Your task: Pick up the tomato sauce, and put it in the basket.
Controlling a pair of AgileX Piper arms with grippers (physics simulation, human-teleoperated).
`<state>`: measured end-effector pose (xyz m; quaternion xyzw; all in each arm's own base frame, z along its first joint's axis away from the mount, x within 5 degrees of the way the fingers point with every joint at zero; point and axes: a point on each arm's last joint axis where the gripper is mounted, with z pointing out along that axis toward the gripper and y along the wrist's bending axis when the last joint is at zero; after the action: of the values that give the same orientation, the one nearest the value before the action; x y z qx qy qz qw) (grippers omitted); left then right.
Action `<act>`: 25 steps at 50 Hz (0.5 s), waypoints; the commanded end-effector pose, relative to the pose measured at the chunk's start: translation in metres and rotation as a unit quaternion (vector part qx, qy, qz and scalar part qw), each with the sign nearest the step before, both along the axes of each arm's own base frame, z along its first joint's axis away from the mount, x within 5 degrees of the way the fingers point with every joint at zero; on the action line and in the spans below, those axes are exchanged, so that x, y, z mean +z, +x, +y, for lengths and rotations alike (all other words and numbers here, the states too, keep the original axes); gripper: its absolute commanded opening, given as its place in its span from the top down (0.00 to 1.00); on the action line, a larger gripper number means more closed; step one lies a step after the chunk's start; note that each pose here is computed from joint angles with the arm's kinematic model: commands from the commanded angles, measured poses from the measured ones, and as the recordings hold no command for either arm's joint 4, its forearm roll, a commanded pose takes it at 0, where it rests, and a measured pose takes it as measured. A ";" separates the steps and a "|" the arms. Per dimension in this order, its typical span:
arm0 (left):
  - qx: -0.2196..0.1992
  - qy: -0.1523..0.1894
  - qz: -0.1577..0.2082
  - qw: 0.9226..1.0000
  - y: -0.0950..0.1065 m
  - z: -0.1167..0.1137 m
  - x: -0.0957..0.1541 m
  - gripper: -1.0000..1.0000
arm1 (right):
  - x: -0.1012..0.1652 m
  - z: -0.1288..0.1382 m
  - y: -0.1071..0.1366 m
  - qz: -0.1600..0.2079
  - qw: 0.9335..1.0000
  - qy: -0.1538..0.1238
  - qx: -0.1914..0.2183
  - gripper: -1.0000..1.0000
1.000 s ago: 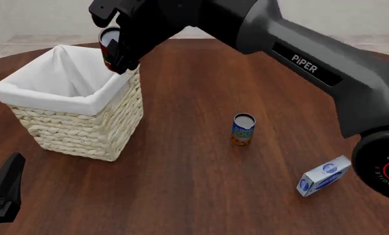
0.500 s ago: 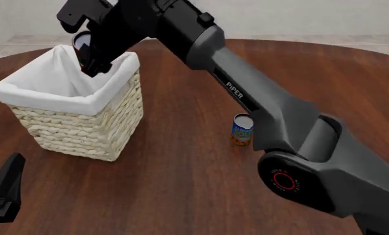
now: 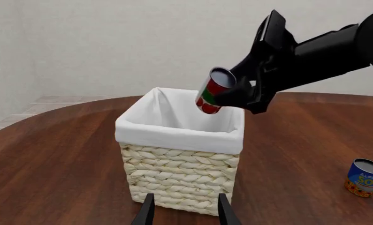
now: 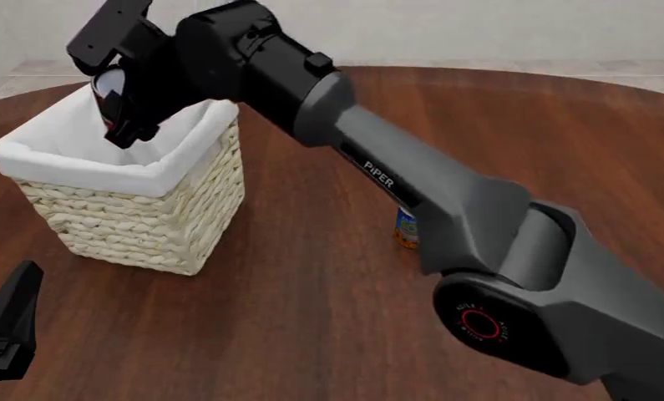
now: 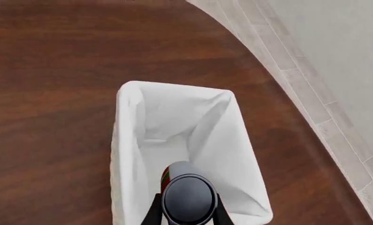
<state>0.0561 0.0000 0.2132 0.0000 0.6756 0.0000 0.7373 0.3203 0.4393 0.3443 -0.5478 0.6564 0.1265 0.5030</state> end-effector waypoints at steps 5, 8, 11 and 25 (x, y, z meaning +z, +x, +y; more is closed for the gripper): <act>0.000 0.000 0.000 1.000 0.000 0.000 0.000 0.00 | -0.014 0.009 0.006 0.010 1.000 0.023 -0.011 1.00; 0.000 0.000 0.000 1.000 0.000 0.000 0.000 0.00 | -0.016 0.009 0.008 0.011 1.000 0.026 -0.013 1.00; 0.000 0.000 0.000 1.000 0.000 0.000 0.000 0.00 | -0.021 0.011 0.010 0.014 0.999 0.025 -0.015 1.00; 0.000 0.000 0.000 1.000 0.000 0.000 0.000 0.00 | -0.039 0.012 0.026 0.026 0.999 0.023 -0.030 1.00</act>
<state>0.0561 0.0000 0.2132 0.0000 0.6756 0.0000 0.7373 0.3379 0.4508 0.3134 -0.5270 0.6715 0.1356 0.5030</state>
